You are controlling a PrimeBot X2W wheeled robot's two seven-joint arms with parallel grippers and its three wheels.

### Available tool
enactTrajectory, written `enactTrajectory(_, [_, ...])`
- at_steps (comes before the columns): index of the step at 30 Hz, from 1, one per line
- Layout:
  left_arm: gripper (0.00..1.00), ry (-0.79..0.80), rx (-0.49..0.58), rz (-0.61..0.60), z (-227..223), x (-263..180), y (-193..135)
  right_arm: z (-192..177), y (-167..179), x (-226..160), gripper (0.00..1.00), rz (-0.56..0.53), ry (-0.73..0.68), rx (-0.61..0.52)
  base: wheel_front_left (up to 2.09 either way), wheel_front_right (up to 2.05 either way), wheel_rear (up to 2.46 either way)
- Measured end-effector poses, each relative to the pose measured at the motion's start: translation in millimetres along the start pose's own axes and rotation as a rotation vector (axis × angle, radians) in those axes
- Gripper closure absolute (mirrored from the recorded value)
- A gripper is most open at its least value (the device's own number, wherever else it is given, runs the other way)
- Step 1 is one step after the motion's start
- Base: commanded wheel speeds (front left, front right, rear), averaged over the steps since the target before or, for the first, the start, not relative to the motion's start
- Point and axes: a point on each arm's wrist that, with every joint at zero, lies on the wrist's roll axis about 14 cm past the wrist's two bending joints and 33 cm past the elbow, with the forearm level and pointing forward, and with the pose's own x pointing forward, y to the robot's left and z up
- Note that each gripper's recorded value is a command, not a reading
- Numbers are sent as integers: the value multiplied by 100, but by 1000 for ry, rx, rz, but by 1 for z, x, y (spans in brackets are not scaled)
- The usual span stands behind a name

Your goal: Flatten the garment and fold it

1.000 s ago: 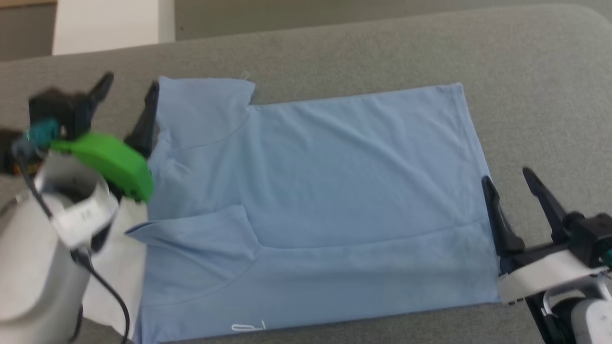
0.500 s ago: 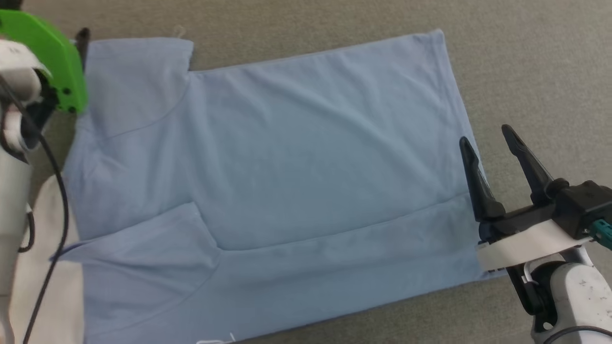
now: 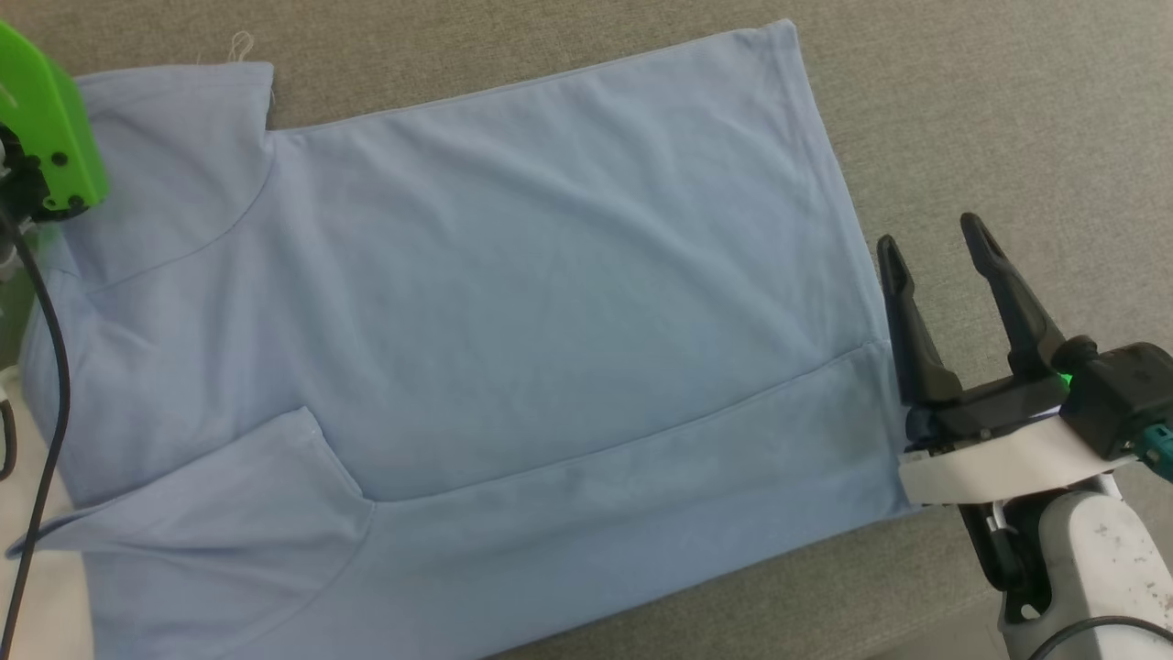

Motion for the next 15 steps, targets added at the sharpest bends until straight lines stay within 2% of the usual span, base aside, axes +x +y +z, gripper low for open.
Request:
enactTrajectory(5, [100, -22, 16, -10, -1, -7, -3, 19, -1, 18, 0, 21, -42, -30, 0, 0, 0])
enactTrajectory(9, [100, -25, 29, -14, -2, -10, -3, 39, -3, 53, 0, 48, -33, -64, 0, 0, 0])
enactTrajectory(12, [100, -27, 36, -23, -3, -9, -4, 43, -1, 83, 0, 66, 28, -57, 0, 0, 0])
enactTrajectory(15, [100, -31, 42, -30, -3, -7, -4, 29, -3, 111, 0, 67, 175, -32, 0, 0, 0])
